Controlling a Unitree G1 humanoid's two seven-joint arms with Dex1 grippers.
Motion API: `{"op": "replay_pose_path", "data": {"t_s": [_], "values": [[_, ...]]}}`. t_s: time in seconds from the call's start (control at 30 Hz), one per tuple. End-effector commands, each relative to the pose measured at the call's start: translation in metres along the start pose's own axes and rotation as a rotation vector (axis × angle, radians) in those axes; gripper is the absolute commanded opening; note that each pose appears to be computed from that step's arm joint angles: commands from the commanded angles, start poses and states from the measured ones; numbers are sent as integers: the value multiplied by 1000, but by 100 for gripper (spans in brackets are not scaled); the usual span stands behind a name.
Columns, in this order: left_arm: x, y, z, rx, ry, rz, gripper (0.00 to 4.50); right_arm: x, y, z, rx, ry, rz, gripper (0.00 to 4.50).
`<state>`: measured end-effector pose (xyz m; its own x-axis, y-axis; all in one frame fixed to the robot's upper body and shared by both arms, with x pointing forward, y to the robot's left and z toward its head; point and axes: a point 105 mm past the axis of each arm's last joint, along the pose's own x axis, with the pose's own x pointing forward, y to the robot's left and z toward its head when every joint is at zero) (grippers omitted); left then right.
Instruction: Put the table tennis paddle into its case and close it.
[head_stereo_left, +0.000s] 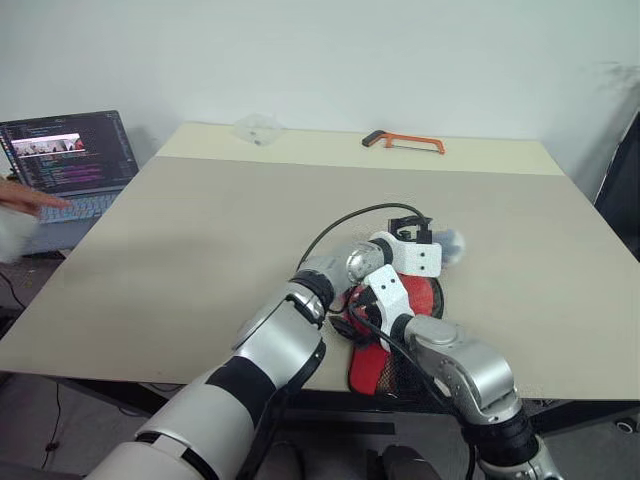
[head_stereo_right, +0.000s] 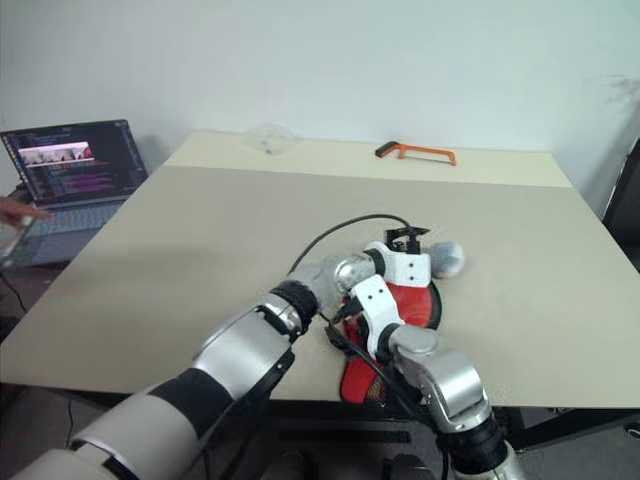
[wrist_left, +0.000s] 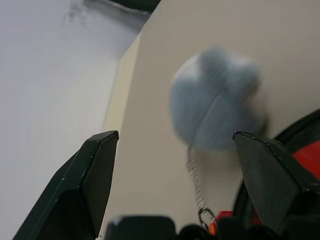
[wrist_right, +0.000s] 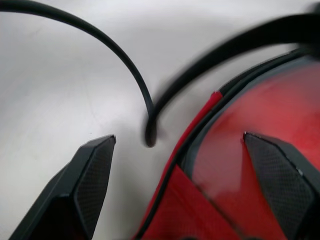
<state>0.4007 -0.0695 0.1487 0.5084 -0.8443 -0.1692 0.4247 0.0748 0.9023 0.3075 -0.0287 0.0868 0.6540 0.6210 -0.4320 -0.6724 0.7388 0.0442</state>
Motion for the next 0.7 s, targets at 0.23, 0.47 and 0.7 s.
{"op": "replay_pose_path", "data": {"t_s": [0.23,0.47,0.7], "values": [[-46,105,19,-115,-226,217,399,-15,-34,-16,-27,104,36,450],[-87,127,-23,-416,-205,220,399,-71,3,24,-265,-19,365,450],[-112,121,-32,-584,-276,44,399,-116,-41,71,-308,-154,258,450]]}}
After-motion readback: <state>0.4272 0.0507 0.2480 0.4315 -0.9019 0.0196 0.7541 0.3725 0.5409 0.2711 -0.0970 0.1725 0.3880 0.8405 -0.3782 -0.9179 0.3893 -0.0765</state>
